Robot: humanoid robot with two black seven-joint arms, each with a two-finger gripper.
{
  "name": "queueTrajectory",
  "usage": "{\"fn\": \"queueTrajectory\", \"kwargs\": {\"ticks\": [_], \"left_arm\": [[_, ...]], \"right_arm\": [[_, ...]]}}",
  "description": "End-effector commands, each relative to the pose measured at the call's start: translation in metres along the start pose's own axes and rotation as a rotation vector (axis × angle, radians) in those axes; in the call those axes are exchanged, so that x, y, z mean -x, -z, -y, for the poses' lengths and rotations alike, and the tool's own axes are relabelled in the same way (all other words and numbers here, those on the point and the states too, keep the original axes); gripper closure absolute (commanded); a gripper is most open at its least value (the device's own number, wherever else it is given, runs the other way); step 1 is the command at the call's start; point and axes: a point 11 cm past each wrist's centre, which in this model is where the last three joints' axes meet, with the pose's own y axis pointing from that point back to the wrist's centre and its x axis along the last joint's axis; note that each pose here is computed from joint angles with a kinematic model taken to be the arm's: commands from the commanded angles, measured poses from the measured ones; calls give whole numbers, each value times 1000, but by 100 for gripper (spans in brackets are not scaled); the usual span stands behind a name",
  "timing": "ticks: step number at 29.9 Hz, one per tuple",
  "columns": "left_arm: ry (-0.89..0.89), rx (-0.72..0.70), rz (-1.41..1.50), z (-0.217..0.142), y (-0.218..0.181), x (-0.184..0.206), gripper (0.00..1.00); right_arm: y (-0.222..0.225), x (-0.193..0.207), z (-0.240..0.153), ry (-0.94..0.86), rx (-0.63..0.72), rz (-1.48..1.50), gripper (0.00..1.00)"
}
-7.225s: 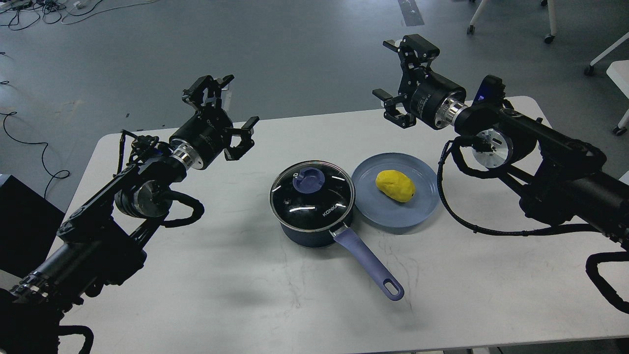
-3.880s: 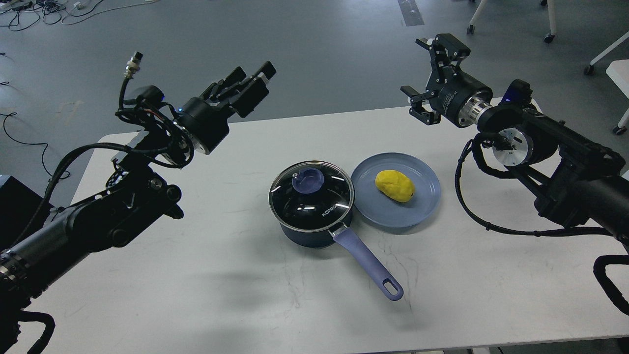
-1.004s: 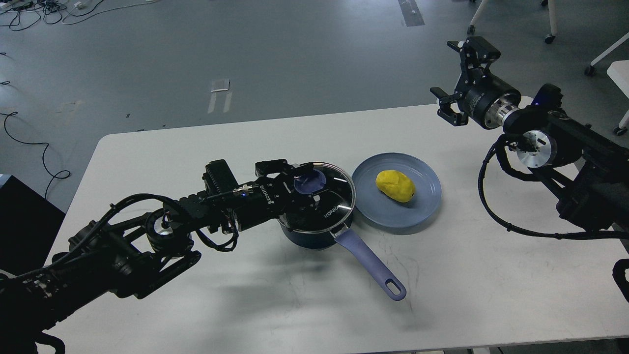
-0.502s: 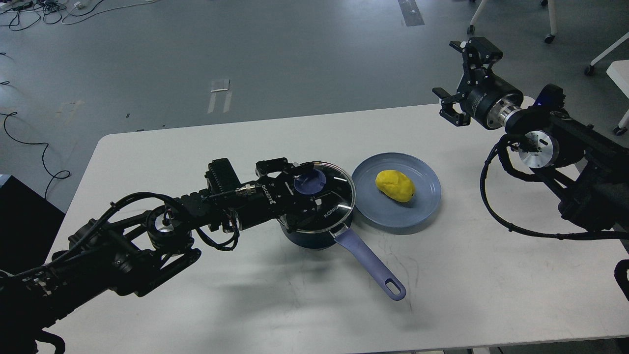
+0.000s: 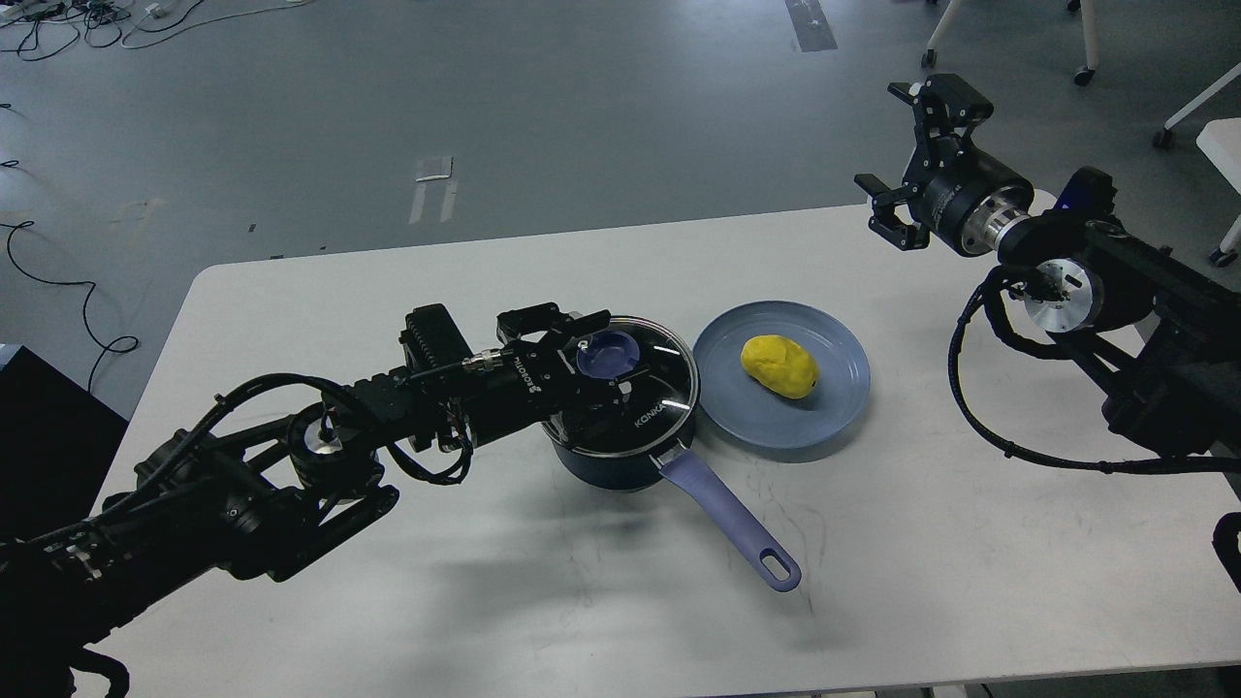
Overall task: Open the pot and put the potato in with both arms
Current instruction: 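Lower the left gripper onto the lid knob and close it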
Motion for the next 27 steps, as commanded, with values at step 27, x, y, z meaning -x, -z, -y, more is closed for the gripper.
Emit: {"fn": "queueTrajectory", "kwargs": {"ticks": [27], "left_arm": [[59, -29, -28, -4, 6, 17, 31]], "right_arm": [[-4, -8, -3, -21, 9, -3, 0]]}}
